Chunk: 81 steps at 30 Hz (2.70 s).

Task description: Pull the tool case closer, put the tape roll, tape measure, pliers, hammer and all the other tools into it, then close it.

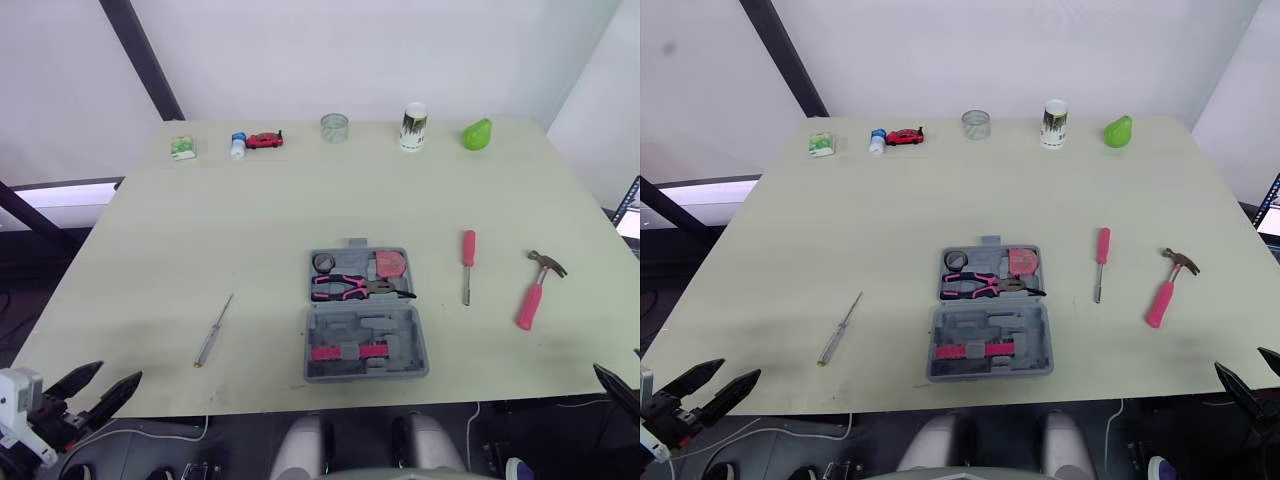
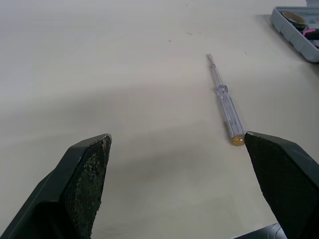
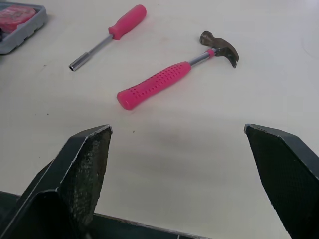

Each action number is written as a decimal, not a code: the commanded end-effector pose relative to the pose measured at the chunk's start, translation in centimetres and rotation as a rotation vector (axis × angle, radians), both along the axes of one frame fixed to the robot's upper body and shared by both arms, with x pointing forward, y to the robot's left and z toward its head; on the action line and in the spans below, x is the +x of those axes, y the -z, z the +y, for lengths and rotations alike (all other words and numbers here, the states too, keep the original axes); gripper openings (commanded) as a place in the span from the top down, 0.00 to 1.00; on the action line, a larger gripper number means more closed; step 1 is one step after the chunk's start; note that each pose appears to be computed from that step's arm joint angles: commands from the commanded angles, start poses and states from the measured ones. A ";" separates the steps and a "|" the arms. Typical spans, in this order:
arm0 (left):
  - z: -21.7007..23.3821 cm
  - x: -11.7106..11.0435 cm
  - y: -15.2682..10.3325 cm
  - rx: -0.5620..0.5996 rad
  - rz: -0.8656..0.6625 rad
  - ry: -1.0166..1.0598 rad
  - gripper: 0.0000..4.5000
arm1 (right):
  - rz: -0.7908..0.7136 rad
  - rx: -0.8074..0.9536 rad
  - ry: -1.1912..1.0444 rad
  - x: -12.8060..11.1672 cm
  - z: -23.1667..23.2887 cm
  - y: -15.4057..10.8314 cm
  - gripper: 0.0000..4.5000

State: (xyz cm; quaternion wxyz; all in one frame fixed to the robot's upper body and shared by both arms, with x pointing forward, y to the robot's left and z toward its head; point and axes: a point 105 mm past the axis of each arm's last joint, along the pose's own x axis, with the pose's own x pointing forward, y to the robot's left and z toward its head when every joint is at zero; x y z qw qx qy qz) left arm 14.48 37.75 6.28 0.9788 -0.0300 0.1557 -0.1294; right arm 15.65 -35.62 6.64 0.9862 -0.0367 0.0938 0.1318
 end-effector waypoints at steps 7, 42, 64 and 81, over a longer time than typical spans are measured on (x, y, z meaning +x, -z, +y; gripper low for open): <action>-2.1 0.5 -1.1 0.002 -0.044 0.046 0.00 | -0.056 -0.023 -0.058 1.3 2.1 -2.8 0.01; -10.2 9.0 3.0 0.092 0.049 -0.137 0.00 | -0.274 -0.061 -1.049 6.2 19.8 -10.0 0.01; -10.3 9.0 5.6 0.184 0.133 -0.105 0.98 | -0.292 -0.120 -1.033 6.2 19.5 -7.9 0.00; -10.5 10.5 -2.0 0.207 -0.018 0.282 0.98 | -0.308 -0.066 -1.064 6.4 19.9 -8.6 0.00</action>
